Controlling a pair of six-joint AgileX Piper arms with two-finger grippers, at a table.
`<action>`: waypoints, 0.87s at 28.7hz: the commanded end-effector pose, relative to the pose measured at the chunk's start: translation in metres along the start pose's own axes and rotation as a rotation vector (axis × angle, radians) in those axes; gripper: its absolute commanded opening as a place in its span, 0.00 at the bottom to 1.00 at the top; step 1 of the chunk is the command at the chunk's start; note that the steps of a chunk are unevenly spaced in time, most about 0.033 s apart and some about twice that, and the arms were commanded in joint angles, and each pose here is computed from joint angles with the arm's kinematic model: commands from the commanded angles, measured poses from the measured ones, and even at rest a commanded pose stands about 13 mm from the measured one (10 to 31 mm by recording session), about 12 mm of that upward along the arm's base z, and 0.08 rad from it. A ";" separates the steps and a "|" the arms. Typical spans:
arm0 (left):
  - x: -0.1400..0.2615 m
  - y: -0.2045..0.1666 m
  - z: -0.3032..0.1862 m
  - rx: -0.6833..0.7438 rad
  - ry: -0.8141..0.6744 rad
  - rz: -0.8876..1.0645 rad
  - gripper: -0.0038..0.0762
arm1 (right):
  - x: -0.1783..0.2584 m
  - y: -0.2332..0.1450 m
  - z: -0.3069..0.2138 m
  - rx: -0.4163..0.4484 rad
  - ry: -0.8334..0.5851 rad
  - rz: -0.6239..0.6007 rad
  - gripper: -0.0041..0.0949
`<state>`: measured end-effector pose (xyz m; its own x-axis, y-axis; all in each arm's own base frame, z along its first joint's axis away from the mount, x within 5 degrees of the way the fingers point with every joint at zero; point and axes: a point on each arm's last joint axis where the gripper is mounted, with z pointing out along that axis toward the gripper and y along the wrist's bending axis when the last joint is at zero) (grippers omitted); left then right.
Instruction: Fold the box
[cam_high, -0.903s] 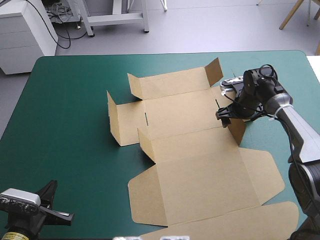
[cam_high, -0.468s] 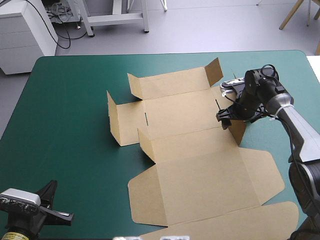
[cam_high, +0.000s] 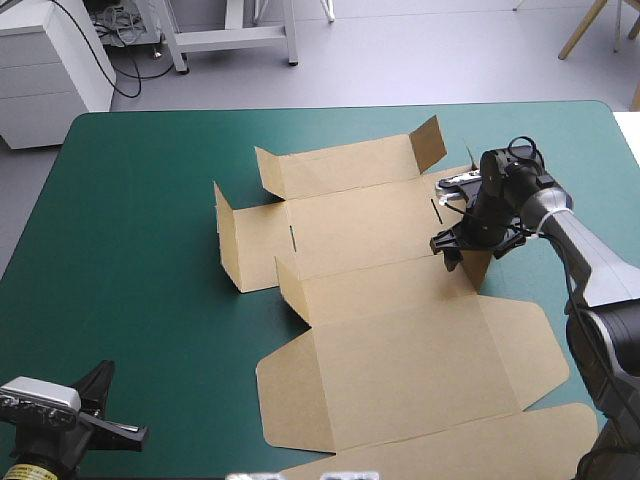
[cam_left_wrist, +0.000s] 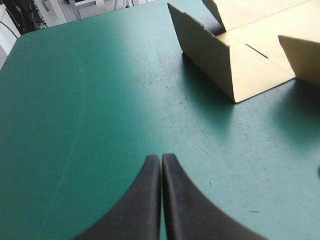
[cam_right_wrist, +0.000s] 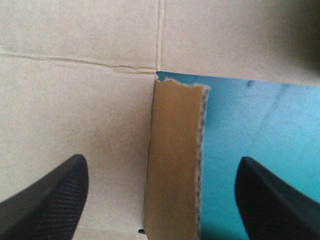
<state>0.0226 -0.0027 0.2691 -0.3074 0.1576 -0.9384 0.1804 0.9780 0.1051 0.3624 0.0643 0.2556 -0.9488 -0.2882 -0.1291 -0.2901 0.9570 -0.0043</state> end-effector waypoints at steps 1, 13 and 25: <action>-0.014 0.001 -0.003 -0.008 -0.084 -0.012 0.04 | 0.000 -0.003 -0.022 0.021 -0.069 -0.006 0.57; -0.014 0.001 -0.003 -0.008 -0.084 -0.012 0.04 | 0.000 -0.002 -0.022 0.013 -0.072 -0.045 0.02; -0.014 0.001 -0.003 -0.008 -0.084 -0.012 0.04 | -0.022 0.034 -0.057 -0.199 -0.305 -0.495 0.02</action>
<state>0.0226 -0.0027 0.2691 -0.3078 0.1558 -0.9386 0.1799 0.9782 0.1034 0.3719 0.0891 0.2794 -0.7645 -0.5643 -0.3115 -0.6179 0.7792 0.1048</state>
